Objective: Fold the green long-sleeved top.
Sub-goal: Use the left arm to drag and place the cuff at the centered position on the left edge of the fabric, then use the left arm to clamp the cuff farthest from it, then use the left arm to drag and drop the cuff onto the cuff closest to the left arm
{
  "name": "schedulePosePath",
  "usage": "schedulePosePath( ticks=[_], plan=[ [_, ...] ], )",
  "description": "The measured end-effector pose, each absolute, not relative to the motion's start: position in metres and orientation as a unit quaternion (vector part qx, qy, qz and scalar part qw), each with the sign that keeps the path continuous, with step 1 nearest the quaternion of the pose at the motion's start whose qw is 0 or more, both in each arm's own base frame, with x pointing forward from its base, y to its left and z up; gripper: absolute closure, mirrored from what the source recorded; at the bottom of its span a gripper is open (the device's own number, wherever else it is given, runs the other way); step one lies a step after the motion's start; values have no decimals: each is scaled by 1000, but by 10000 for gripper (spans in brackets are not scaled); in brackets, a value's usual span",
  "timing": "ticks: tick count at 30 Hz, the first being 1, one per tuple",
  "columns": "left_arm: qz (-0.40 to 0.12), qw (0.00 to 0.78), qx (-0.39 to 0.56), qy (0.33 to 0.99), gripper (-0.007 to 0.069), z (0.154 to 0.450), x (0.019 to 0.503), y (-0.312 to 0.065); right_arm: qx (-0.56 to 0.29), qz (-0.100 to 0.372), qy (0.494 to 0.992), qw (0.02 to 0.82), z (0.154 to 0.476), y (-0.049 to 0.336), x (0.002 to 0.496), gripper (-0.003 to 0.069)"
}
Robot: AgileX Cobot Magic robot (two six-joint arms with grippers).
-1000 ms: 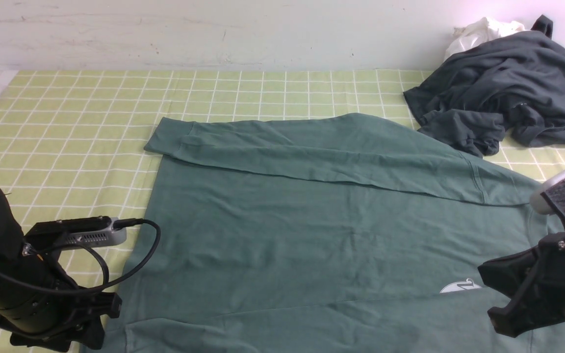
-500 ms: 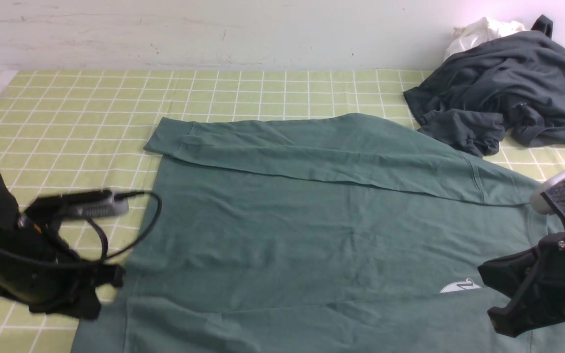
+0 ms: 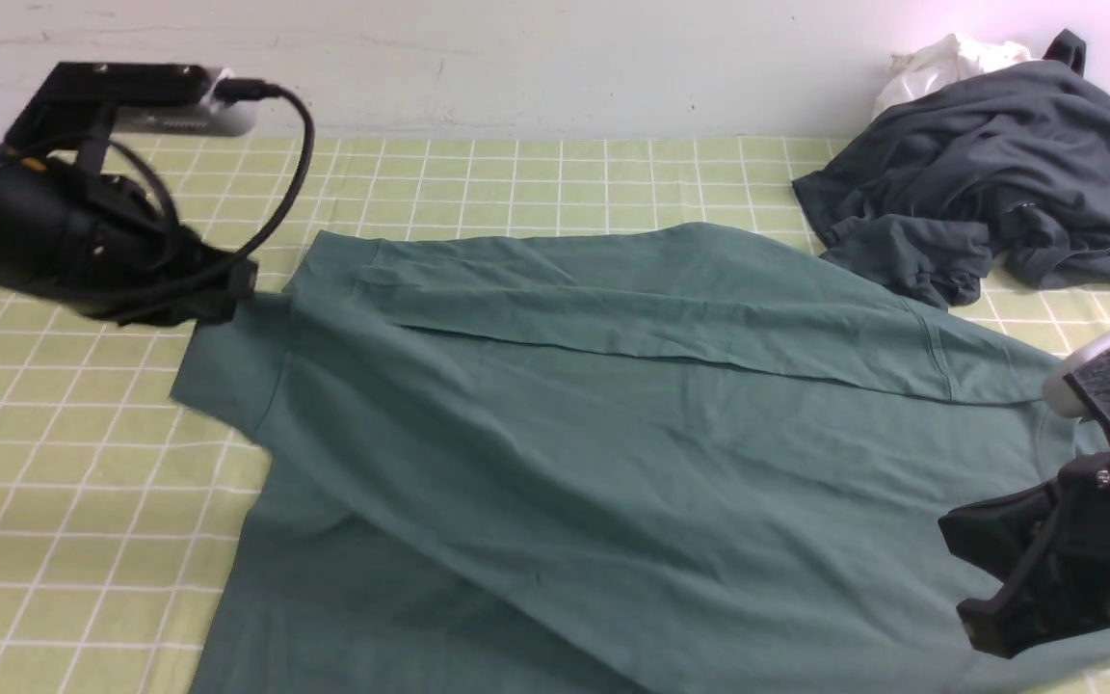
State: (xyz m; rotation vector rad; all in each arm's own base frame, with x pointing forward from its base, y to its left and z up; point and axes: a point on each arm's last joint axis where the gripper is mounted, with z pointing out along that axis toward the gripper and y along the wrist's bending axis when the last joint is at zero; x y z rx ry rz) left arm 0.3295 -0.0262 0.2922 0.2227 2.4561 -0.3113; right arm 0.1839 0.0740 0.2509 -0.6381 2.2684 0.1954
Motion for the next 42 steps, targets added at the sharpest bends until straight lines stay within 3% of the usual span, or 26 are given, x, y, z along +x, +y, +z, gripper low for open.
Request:
schedulePosePath(
  ticks=[4,6,8,11,14,19,23,26,28,30,31,34,39,42],
  plan=[
    [-120,288,85,946,589,260,377,-26,-250,76,888,379,251,74,184,671],
    [-108,275,94,951,537,242,400,-25,-250,76,888,379,251,74,184,671],
    [-83,269,99,954,410,222,437,-21,-250,76,888,379,251,74,184,671],
    [-73,278,91,953,335,217,458,-19,-250,76,888,379,251,74,184,671],
    [-69,306,64,947,187,213,492,-17,-249,76,887,380,251,74,184,671],
    [-77,320,22,944,142,184,527,-16,-248,75,885,388,252,74,185,670],
    [-85,304,-15,949,165,154,540,-16,-248,75,886,384,250,75,187,670],
    [-91,294,-30,951,323,149,544,-16,-246,75,892,372,245,76,190,670],
    [-91,291,-30,952,383,149,543,-16,-245,75,892,371,244,76,190,670],
    [-92,277,-27,956,534,152,540,-17,-245,75,893,370,244,76,190,670],
    [-94,266,-21,959,574,156,537,-18,-245,75,893,370,244,76,190,670],
    [-94,257,0,962,615,174,531,-23,-245,75,893,370,244,76,190,670],
    [-103,221,76,967,627,257,491,-45,-247,76,894,365,243,76,190,670],
    [-101,197,103,970,626,281,469,-52,-250,75,896,360,243,76,189,670]
  ],
)
